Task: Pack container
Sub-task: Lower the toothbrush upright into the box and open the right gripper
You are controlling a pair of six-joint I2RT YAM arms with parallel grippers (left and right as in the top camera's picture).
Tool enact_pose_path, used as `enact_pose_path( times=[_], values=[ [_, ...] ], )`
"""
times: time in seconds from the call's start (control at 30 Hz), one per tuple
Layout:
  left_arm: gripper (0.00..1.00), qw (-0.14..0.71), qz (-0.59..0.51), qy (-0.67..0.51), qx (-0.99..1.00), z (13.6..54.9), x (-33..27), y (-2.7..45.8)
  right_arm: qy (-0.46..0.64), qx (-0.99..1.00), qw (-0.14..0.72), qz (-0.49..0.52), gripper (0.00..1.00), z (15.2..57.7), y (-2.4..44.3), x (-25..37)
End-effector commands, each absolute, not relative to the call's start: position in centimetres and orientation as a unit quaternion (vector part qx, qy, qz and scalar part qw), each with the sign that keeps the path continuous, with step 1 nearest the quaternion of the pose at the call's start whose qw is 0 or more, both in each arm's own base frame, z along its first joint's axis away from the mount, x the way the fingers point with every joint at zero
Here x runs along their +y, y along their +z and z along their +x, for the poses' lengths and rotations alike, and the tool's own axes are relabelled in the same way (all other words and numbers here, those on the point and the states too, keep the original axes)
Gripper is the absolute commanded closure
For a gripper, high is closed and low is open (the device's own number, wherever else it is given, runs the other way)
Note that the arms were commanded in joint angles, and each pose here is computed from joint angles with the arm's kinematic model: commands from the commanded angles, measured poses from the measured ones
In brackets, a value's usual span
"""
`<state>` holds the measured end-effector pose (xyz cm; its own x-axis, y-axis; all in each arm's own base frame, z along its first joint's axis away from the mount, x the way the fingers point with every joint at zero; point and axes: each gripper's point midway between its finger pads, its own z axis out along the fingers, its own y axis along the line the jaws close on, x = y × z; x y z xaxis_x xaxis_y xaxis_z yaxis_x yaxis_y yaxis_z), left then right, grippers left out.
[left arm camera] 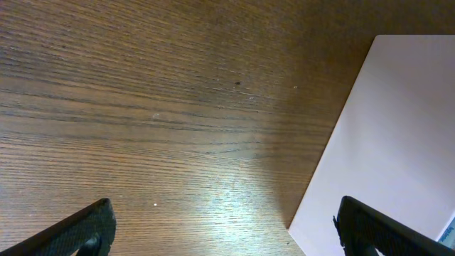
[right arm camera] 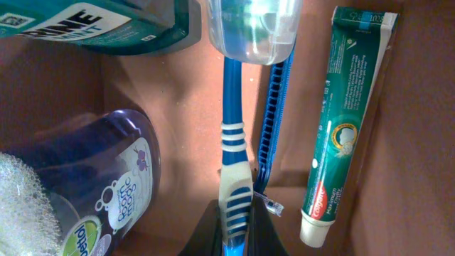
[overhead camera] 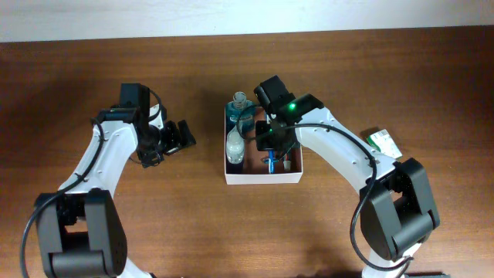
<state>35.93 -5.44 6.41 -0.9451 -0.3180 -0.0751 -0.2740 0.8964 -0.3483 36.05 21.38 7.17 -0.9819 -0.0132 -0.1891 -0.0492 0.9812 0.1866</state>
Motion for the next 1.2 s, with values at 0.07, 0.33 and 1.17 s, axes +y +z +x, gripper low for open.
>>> enact_pose_path(
  times=[0.07, 0.33, 1.17],
  values=[
    [0.01, 0.058, -0.154, -0.168, 0.972, 35.7, -5.4, 5.9, 0.093, 0.993, 0.070, -0.017, 0.96, 34.9, 6.4, 21.5],
    [0.01, 0.058, -0.154, -0.168, 0.972, 35.7, -5.4, 5.9, 0.089, 0.994, 0.064, -0.016, 0.95, 34.6, 6.3, 21.3],
    [0.01, 0.058, -0.154, -0.168, 0.972, 35.7, -5.4, 5.9, 0.094, 0.993, 0.073, -0.016, 0.66, 35.1, 5.4, 21.5]
  ],
)
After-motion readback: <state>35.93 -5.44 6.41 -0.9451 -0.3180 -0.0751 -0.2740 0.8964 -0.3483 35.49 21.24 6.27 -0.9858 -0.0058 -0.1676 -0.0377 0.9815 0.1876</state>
